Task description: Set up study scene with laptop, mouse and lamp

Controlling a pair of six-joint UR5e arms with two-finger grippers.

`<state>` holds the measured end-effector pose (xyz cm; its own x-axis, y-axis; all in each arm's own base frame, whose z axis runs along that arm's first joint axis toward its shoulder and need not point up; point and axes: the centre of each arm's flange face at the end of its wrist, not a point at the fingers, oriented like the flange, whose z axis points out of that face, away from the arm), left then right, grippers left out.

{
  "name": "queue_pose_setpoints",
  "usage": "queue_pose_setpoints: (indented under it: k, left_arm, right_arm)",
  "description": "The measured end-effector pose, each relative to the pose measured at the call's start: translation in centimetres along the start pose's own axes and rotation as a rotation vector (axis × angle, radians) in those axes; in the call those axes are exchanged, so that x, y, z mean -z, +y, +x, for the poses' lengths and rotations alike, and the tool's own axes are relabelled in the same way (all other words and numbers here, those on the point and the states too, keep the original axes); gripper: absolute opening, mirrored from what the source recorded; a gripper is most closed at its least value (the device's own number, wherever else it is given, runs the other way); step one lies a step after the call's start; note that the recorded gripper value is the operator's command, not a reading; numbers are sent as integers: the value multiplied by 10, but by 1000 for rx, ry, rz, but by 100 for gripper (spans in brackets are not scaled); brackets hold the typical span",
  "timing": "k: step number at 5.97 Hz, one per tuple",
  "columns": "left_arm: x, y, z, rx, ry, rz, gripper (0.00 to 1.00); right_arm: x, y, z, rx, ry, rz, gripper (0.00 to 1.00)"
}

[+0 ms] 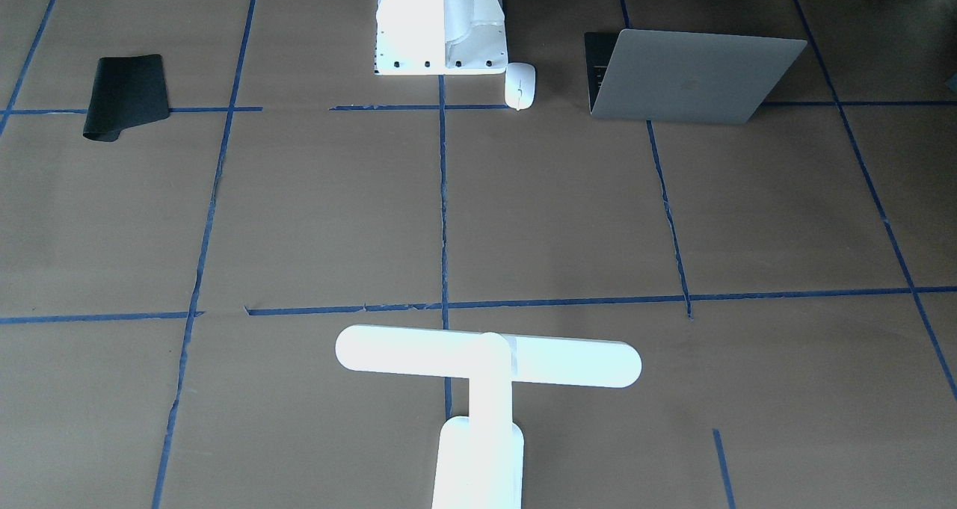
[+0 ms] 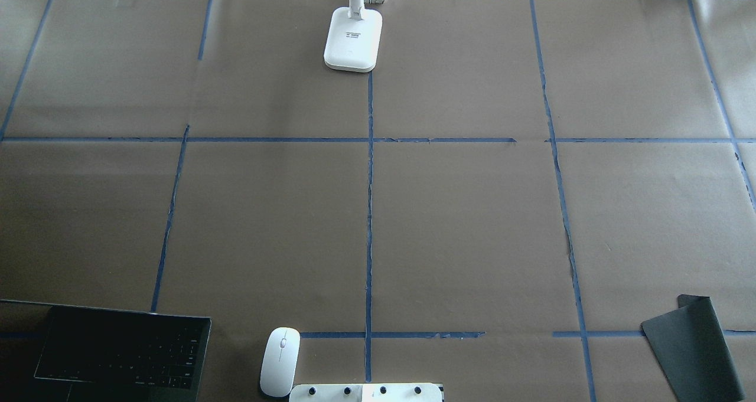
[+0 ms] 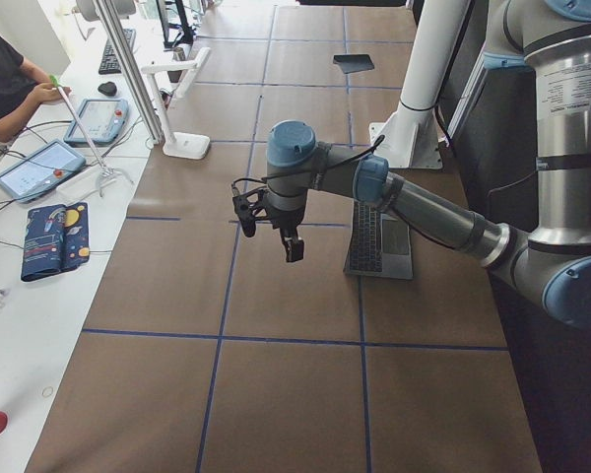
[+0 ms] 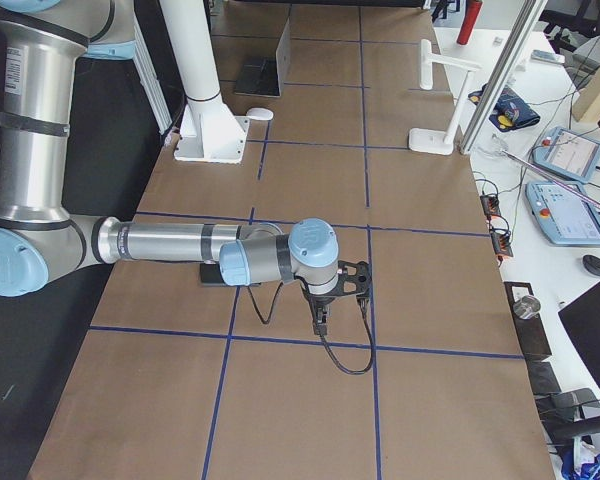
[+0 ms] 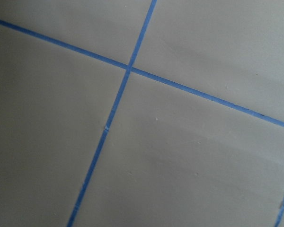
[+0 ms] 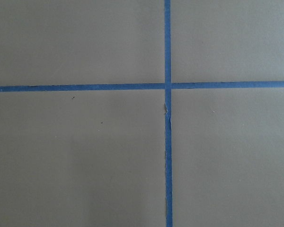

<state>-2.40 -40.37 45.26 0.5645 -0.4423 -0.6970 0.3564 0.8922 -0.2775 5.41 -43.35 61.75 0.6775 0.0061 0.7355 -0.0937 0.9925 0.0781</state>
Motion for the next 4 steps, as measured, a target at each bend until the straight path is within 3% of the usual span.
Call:
queue_pose_setpoints:
  k: [2,4]
  left_arm:
    - [7,59,35,129,11,-33,100]
    - [14,115,68,265,5,-70,100]
  right_arm:
    - [4,-8,-7,-3,-8,11,100]
    - [5,-9,-7,-62,-7,14,100]
